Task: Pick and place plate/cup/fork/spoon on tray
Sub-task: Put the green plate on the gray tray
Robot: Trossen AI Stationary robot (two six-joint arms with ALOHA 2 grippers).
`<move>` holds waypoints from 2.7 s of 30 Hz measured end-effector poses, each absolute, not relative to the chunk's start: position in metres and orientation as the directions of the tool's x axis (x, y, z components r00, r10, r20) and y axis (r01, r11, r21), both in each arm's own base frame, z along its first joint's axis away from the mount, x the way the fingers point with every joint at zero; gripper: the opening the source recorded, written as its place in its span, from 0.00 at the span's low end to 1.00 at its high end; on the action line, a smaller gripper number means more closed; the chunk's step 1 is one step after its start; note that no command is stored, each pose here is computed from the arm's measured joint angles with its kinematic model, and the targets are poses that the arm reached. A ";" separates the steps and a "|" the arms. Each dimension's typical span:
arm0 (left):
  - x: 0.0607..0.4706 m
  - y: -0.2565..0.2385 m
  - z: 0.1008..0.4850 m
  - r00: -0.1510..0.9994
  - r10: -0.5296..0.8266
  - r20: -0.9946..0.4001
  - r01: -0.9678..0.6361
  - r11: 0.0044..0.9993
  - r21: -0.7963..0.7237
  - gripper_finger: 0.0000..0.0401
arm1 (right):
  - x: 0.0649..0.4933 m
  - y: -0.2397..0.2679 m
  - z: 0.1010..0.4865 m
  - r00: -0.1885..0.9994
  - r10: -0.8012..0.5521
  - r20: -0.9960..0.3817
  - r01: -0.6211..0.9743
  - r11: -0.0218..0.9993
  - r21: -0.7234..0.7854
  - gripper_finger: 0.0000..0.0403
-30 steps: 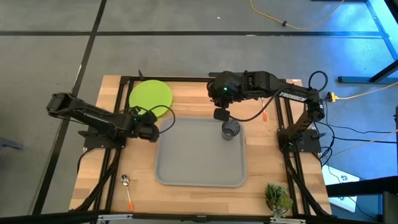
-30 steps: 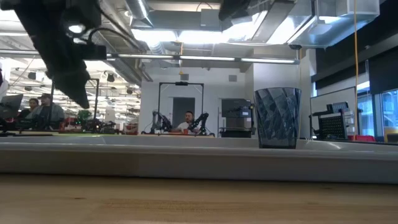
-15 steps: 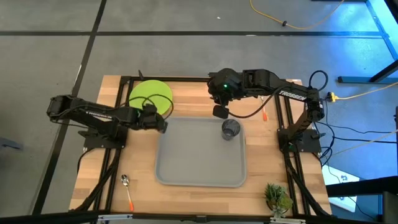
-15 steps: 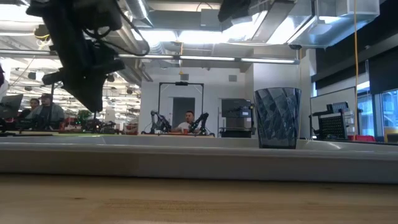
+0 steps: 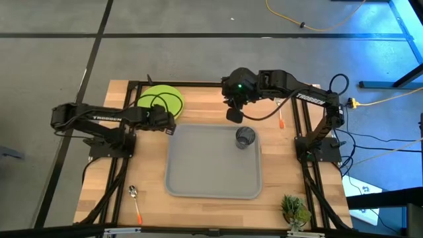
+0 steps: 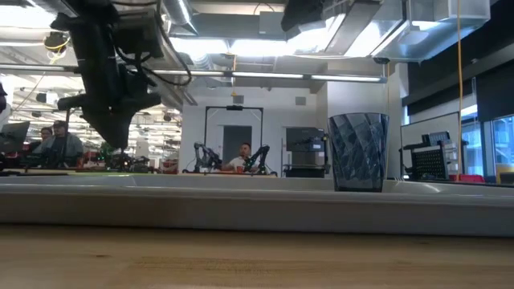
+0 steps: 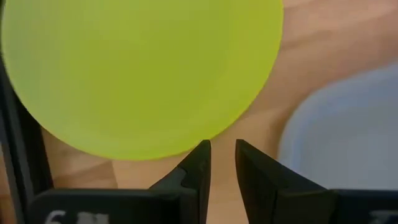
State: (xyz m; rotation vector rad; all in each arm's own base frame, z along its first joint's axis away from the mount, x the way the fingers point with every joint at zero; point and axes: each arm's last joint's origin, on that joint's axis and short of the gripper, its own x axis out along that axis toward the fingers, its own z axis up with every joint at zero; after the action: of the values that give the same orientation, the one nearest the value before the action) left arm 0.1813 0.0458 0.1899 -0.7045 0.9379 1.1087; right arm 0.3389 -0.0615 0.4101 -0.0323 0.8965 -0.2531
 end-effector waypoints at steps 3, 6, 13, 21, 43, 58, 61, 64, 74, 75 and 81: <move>0.183 0.049 0.185 0.138 0.381 -0.914 -0.936 0.352 0.005 0.17 | 0.339 -0.063 0.410 0.596 -0.234 -0.768 0.207 0.969 -0.135 0.19; 0.186 0.050 0.179 0.108 0.371 -0.922 -0.916 0.397 0.052 0.17 | 0.339 -0.063 0.410 0.595 -0.235 -0.768 0.207 0.969 -0.136 0.19; 0.194 0.050 0.163 0.047 0.368 -0.929 -0.826 0.536 0.171 0.17 | 0.338 -0.064 0.410 0.595 -0.235 -0.768 0.205 0.969 -0.137 0.19; 0.203 0.050 0.148 -0.006 0.396 -0.918 -0.757 0.598 0.263 0.17 | 0.338 -0.064 0.410 0.595 -0.235 -0.769 0.202 0.969 -0.140 0.19; 0.217 0.042 0.162 0.021 0.478 -0.878 -0.634 0.685 0.358 0.17 | 0.339 -0.064 0.410 0.594 -0.236 -0.769 0.204 0.969 -0.139 0.19; 0.216 0.043 0.144 -0.115 0.475 -0.873 -0.560 0.695 0.452 0.17 | 0.339 -0.064 0.410 0.594 -0.236 -0.769 0.183 0.971 -0.156 0.19; 0.217 0.043 0.141 -0.127 0.483 -0.867 -0.553 0.691 0.466 0.17 | 0.339 -0.064 0.410 0.594 -0.236 -0.769 0.182 0.971 -0.157 0.19; 0.217 0.044 0.140 -0.135 0.502 -0.854 -0.544 0.683 0.487 0.17 | 0.339 -0.064 0.410 0.594 -0.236 -0.769 0.182 0.971 -0.157 0.19; 0.209 0.051 0.133 -0.165 0.475 -0.865 -0.555 0.680 0.479 0.17 | 0.339 -0.064 0.410 0.594 -0.236 -0.769 0.182 0.971 -0.157 0.19; 0.208 0.051 0.132 -0.171 0.474 -0.864 -0.555 0.678 0.482 0.17 | 0.339 -0.064 0.410 0.594 -0.236 -0.769 0.181 0.971 -0.157 0.19; 0.205 0.053 0.130 -0.186 0.527 -0.829 -0.538 0.651 0.535 0.17 | 0.339 -0.064 0.410 0.594 -0.236 -0.769 0.173 0.971 -0.164 0.19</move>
State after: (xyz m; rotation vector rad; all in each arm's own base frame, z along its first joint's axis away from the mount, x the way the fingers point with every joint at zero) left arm 0.2048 0.0533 0.1301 -0.0099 1.4774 0.9530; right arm 0.3386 -0.0636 0.4099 -0.0745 0.9039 -0.2379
